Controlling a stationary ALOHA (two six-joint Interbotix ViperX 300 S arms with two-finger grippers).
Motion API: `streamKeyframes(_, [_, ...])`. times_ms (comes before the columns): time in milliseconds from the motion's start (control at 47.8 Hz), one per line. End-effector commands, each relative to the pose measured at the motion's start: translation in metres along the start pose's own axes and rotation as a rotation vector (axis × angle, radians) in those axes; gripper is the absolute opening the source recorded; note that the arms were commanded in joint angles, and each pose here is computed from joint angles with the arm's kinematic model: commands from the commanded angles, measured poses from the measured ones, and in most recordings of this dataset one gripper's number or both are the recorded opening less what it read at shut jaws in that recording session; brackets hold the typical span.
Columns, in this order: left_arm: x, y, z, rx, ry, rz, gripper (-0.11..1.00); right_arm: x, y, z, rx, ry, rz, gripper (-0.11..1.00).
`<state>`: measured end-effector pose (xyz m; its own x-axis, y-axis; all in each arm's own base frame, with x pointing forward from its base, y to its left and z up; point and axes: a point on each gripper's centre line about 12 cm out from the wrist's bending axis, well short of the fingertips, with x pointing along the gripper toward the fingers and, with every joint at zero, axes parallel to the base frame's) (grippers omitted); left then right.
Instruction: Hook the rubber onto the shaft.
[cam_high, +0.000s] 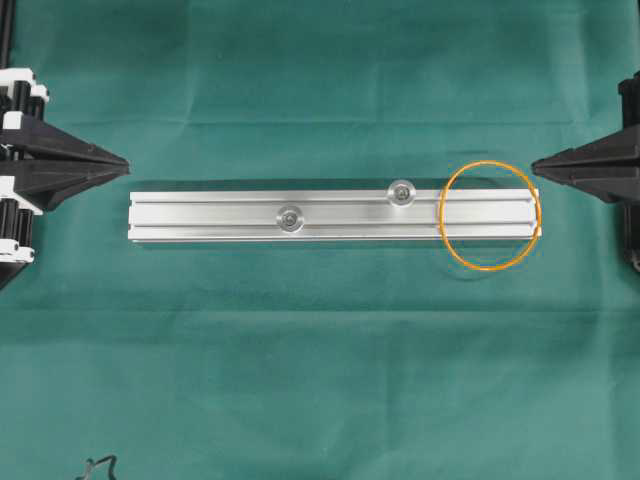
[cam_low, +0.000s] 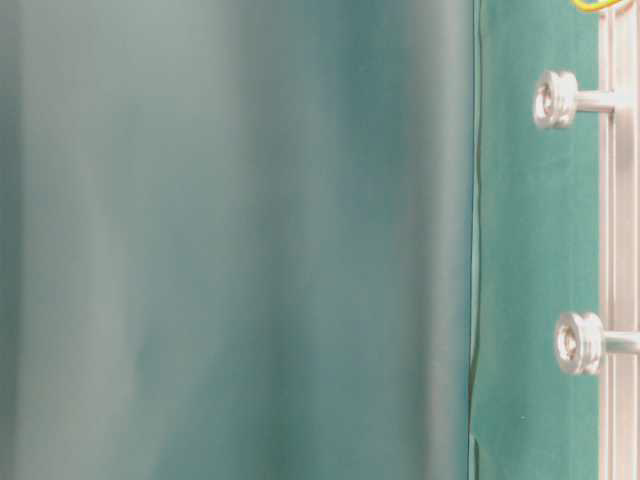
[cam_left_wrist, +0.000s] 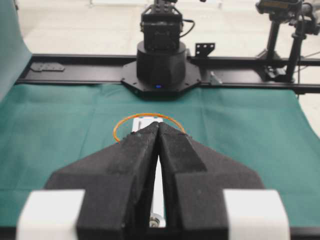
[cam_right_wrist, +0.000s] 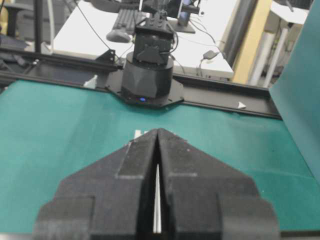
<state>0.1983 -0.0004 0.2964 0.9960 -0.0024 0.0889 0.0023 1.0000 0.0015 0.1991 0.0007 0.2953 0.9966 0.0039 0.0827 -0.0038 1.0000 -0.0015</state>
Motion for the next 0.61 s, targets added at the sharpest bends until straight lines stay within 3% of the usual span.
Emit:
streamKeyframes(0, [0.0034, -0.0001, 0.0081, 0.048, 0.006, -0.004, 0.0, 0.0022, -0.0003, 0.0051, -0.003, -0.011, -0.002, 0.03])
streamKeyframes(585, [0.0032, 0.0002, 0.0126, 0.052, 0.034, -0.003, 0.0, 0.005, -0.0004, 0.0121, 0.006, 0.087, -0.002, 0.03])
